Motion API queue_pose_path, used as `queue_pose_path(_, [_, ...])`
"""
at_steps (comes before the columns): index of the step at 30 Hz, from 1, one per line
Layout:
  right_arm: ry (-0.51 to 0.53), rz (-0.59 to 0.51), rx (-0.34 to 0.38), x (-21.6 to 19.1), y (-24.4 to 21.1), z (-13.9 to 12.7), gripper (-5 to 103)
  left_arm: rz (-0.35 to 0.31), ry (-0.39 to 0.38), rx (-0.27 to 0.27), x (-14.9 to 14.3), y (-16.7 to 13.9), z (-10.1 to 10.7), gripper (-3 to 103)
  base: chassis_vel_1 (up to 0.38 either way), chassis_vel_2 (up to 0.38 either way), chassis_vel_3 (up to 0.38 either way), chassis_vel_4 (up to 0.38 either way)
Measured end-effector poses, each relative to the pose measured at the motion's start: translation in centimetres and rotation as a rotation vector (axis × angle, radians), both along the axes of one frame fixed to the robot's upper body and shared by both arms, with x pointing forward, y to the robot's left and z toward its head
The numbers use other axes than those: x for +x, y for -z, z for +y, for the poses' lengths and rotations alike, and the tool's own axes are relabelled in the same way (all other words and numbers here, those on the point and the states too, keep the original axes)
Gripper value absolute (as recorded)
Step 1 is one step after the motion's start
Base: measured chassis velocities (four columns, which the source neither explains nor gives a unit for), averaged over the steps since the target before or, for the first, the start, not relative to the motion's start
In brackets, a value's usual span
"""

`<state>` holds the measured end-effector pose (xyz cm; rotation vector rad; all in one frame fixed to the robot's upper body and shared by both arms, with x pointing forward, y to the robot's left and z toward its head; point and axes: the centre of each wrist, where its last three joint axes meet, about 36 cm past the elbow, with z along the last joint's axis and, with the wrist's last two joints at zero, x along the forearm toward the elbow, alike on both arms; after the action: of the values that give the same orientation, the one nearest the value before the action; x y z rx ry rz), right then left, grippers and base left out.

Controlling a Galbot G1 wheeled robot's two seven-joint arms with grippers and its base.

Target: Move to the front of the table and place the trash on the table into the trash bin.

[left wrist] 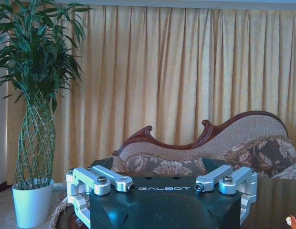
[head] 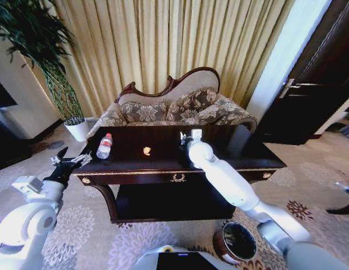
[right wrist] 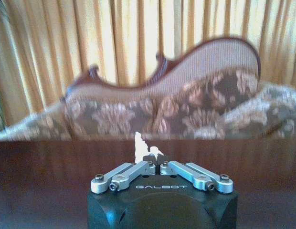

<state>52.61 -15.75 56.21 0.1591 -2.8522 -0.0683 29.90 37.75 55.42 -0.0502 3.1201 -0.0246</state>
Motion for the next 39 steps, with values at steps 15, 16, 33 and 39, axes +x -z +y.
queue_pose_path(15, [0.058, -0.192, 0.059, -9.3, 0.4, -12.8, 0, -0.022, 0.025, 0.009, 0.7, -0.7, -0.3, 100, 0.000, 0.000, 0.000, 0.000])
queue_pose_path(16, [0.070, -0.204, 0.046, -10.1, 0.4, -13.3, 0, -0.023, 0.028, 0.009, 0.8, -0.7, -0.2, 100, 0.000, 0.000, 0.000, 0.000])
queue_pose_path(33, [0.066, -0.214, -0.051, -17.7, 1.7, -12.3, 0, -0.029, 0.055, 0.023, 1.1, -1.5, -0.1, 100, 0.000, 0.000, 0.000, 0.000])
queue_pose_path(39, [0.079, -0.212, -0.045, -18.5, 1.8, -12.2, 0, -0.027, 0.064, 0.028, 1.2, -1.7, -0.2, 100, 0.010, -0.007, -0.013, 0.012])
